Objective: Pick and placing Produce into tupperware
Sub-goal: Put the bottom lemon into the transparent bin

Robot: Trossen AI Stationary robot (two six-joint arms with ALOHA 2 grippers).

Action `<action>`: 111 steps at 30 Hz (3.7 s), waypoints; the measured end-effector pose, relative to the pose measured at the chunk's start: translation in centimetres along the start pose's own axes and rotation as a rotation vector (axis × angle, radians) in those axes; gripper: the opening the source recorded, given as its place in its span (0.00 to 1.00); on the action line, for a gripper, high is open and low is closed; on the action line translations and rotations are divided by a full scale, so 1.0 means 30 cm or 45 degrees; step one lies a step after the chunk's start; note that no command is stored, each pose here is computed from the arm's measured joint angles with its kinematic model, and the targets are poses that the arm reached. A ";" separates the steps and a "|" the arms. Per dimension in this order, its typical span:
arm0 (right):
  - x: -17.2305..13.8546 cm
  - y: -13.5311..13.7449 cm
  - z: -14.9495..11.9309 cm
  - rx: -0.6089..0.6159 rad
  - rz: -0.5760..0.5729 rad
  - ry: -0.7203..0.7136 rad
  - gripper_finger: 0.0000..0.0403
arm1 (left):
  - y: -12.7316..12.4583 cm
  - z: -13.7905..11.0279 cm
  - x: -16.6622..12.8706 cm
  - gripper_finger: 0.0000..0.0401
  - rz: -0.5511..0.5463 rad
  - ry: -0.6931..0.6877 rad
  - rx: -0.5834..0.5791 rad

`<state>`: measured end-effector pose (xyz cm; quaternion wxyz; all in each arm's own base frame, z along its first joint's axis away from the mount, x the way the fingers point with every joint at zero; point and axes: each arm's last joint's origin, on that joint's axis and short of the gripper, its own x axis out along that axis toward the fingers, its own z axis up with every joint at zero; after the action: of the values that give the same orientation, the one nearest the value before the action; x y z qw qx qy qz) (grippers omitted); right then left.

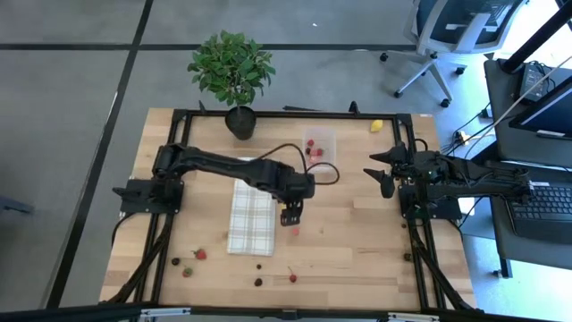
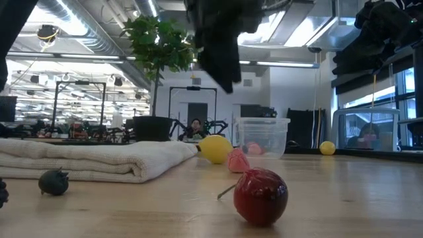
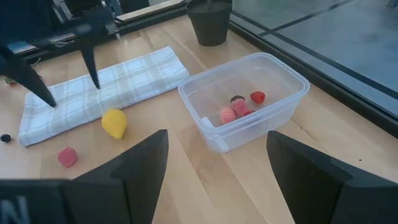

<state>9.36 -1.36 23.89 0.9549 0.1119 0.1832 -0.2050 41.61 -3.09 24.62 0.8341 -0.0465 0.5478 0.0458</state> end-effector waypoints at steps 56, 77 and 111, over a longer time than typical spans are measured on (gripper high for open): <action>0.000 -0.001 -0.003 0.019 -0.004 0.011 0.68 | 0.096 -0.127 0.228 0.65 0.092 0.097 0.142; 0.000 -0.001 -0.003 0.021 -0.004 0.011 0.68 | 0.069 -0.179 0.260 0.65 0.125 0.148 0.171; 0.000 -0.001 -0.003 0.053 -0.003 0.010 0.68 | 0.262 0.132 -0.022 0.49 0.430 -0.335 -0.133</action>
<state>9.33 -1.36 23.82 0.9514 0.1324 0.1829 -0.2096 43.95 5.19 26.57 0.8753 0.0091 0.4311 0.2188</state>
